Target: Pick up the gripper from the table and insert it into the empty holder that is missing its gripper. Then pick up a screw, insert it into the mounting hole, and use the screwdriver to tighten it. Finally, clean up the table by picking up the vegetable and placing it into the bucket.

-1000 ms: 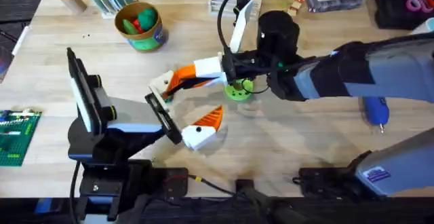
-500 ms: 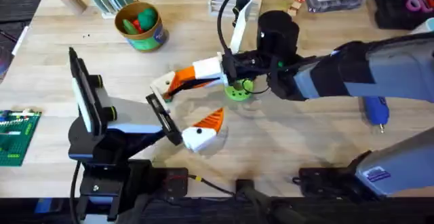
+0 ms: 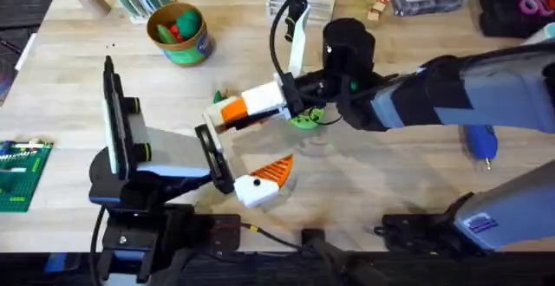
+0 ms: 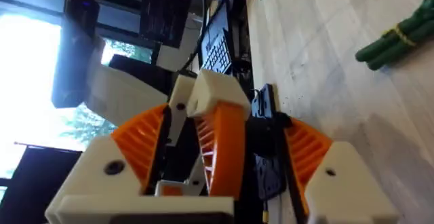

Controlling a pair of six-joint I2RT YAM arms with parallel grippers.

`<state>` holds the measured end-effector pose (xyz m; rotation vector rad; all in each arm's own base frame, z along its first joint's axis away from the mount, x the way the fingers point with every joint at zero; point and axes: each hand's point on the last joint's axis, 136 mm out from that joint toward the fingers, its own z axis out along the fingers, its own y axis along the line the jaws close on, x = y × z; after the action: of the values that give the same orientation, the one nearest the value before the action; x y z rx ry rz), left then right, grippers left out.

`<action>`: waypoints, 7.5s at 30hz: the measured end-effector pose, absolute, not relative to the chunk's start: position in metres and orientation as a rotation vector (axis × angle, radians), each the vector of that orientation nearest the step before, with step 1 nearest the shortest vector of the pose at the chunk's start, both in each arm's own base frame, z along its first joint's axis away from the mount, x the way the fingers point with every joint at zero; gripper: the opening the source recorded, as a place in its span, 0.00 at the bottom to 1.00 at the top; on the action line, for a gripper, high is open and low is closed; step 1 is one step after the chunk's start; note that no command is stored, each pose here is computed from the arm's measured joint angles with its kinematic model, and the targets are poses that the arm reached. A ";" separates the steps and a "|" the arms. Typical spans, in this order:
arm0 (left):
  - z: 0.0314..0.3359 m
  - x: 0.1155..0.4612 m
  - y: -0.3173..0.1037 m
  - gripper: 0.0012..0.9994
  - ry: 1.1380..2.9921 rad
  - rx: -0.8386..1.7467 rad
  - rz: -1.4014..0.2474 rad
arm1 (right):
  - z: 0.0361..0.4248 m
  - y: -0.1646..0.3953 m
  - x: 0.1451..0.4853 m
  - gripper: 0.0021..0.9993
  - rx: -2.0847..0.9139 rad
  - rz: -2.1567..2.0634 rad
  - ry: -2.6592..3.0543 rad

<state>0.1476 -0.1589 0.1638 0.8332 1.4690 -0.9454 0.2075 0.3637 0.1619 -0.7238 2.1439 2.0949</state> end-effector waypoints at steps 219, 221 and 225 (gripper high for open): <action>0.164 0.146 -0.160 0.99 1.465 0.842 -0.955 | 0.058 0.209 0.253 0.00 -0.901 0.148 2.752; 0.164 0.146 -0.160 0.99 1.465 0.842 -0.955 | 0.060 0.210 0.255 0.00 -0.899 0.150 2.748; 0.164 0.146 -0.160 0.99 1.465 0.842 -0.955 | 0.065 0.209 0.259 0.00 -0.892 0.125 2.737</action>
<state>0.1457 -0.1597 0.1639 0.8425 1.4651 -0.9550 0.2590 0.2095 0.0648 -0.8922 2.7375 0.1249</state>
